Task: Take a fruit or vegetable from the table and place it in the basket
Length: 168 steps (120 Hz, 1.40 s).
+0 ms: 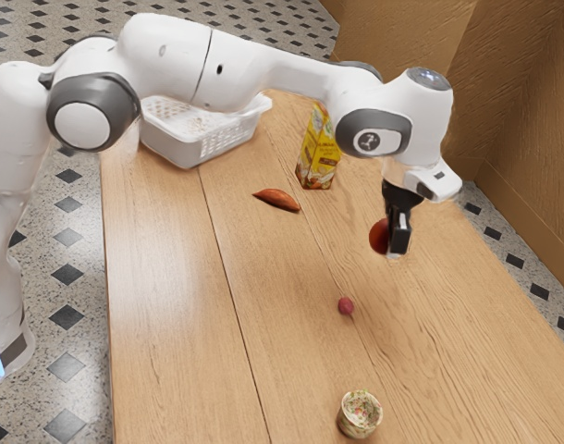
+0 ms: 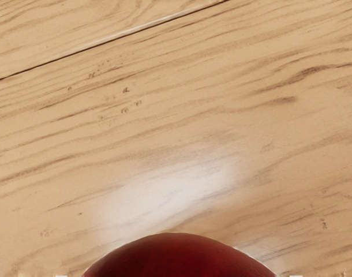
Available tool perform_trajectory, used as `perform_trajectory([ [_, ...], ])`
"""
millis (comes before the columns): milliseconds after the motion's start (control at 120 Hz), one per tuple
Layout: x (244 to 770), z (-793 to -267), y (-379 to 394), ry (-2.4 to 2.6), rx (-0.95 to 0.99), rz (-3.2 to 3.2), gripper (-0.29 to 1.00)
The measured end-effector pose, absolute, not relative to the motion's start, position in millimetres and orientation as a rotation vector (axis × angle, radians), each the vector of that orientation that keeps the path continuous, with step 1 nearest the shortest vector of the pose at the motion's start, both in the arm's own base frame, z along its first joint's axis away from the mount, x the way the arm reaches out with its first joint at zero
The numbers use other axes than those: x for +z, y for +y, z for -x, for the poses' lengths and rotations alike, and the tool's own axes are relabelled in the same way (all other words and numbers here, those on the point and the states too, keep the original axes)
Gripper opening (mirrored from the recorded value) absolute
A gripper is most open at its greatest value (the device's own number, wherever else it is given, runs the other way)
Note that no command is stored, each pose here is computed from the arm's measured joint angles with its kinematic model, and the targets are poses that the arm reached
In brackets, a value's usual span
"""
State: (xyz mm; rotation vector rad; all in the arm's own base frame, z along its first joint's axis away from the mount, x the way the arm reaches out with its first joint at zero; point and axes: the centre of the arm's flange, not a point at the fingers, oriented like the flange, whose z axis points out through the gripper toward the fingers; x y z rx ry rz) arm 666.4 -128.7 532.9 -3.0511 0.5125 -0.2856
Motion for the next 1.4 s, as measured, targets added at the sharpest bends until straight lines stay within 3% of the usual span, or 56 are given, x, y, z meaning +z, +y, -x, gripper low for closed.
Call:
perform_trajectory([
  [225,622,-635,-12,0.243,-0.383,3.042,0.46],
  [625,658,-560,231,-0.364,-0.370,2.960,0.46],
  [1142,598,-410,395,-0.899,-0.180,2.881,0.46],
  [1400,562,-404,405,-0.927,-0.155,2.881,0.46],
])
